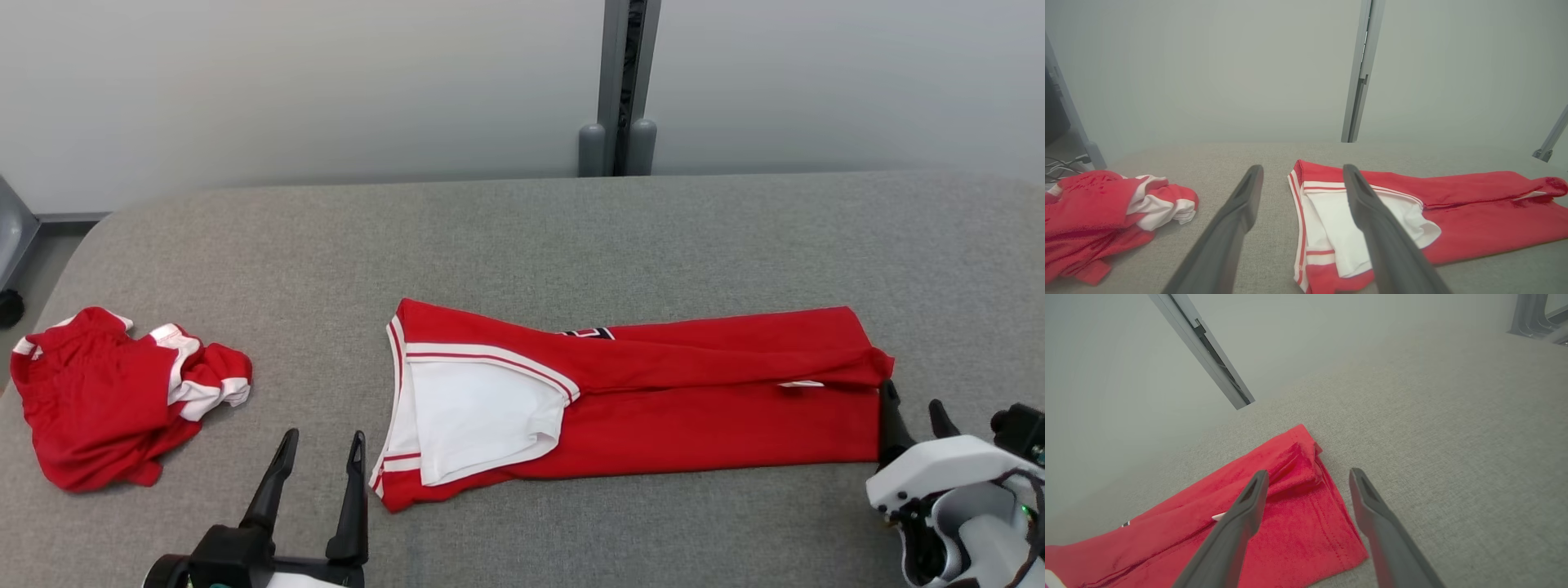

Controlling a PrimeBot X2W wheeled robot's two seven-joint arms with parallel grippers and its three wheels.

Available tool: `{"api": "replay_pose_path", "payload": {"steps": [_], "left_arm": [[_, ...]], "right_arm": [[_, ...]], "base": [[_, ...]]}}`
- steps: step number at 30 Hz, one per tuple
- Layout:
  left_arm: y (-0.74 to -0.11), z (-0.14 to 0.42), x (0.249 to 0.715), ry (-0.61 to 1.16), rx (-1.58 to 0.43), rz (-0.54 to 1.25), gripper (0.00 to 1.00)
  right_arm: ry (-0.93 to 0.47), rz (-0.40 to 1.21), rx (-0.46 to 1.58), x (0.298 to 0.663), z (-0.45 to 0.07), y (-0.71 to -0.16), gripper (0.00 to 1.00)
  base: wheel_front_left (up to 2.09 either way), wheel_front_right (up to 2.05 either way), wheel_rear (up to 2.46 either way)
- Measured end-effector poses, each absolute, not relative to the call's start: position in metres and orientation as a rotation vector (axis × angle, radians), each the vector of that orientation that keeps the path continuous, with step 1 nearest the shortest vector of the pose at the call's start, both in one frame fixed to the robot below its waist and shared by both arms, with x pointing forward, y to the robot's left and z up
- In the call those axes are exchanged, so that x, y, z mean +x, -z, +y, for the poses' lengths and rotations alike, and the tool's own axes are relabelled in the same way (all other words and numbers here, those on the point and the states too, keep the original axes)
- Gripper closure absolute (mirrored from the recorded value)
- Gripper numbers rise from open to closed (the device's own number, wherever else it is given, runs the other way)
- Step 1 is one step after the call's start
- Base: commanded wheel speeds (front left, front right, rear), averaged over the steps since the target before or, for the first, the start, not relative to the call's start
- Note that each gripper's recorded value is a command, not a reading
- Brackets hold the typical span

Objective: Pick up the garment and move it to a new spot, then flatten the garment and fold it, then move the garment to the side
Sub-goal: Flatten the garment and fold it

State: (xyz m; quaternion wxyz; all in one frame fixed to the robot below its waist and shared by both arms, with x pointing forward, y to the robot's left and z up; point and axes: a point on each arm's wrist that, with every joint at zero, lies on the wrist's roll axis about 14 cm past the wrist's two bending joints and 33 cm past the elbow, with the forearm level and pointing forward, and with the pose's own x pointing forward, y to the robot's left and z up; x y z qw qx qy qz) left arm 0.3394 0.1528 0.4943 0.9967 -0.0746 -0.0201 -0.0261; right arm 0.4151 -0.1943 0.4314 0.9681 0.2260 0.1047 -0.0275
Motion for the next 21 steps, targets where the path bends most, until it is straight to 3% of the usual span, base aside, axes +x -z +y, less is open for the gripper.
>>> {"api": "replay_pose_path", "payload": {"steps": [10, 21], "left_arm": [[-0.480, 0.150, 0.360, 0.064, -0.143, 0.006, 0.00], [-0.470, 0.145, 0.369, 0.083, -0.143, 0.035, 0.00]], "right_arm": [[0.136, 0.337, 0.463, 0.448, -0.213, -0.401, 0.00], [0.127, 0.494, 0.425, 0.443, -0.201, -0.365, 0.00]], "base": [[0.00, 0.00, 0.00], [0.00, 0.00, 0.00]]}}
